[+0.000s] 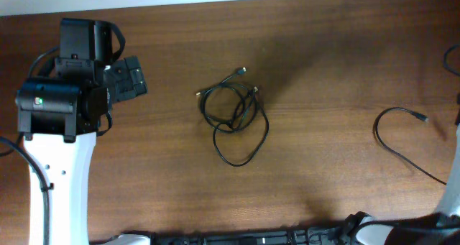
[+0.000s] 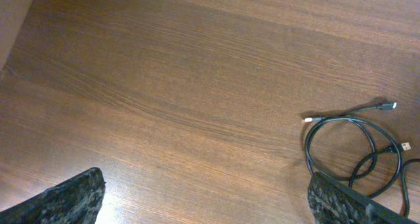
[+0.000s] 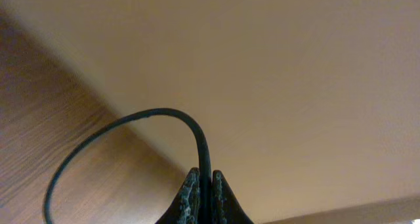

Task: Untangle cables
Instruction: 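Pull the held cable rightward and drop it at the right table edge, then move the right gripper back to the pile and grasp another black cable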

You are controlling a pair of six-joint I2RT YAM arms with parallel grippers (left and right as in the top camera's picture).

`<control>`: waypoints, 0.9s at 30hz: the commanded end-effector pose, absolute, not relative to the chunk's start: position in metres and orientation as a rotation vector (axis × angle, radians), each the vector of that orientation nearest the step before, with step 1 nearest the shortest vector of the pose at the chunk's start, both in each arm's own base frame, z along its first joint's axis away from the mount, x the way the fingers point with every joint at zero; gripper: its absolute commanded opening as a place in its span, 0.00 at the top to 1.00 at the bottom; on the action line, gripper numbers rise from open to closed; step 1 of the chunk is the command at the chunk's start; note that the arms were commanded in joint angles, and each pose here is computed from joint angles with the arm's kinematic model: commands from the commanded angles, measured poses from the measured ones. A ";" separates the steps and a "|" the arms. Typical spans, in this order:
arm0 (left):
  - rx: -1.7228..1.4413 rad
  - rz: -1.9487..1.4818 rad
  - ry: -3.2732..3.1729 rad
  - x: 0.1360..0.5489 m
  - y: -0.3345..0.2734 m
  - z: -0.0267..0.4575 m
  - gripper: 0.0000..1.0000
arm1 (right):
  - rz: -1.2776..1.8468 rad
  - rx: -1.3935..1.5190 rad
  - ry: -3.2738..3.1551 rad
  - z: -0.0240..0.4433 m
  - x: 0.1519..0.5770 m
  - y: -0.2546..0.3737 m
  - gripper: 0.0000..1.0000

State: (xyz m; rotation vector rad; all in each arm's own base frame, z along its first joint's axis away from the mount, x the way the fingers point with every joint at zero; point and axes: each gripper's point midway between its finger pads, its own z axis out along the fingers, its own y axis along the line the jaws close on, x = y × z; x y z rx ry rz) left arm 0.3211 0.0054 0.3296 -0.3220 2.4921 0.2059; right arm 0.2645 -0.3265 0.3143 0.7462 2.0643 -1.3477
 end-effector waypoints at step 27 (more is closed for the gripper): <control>-0.340 0.190 2.460 0.318 0.006 0.339 0.01 | 0.743 -0.127 2.101 0.249 0.382 -0.059 0.01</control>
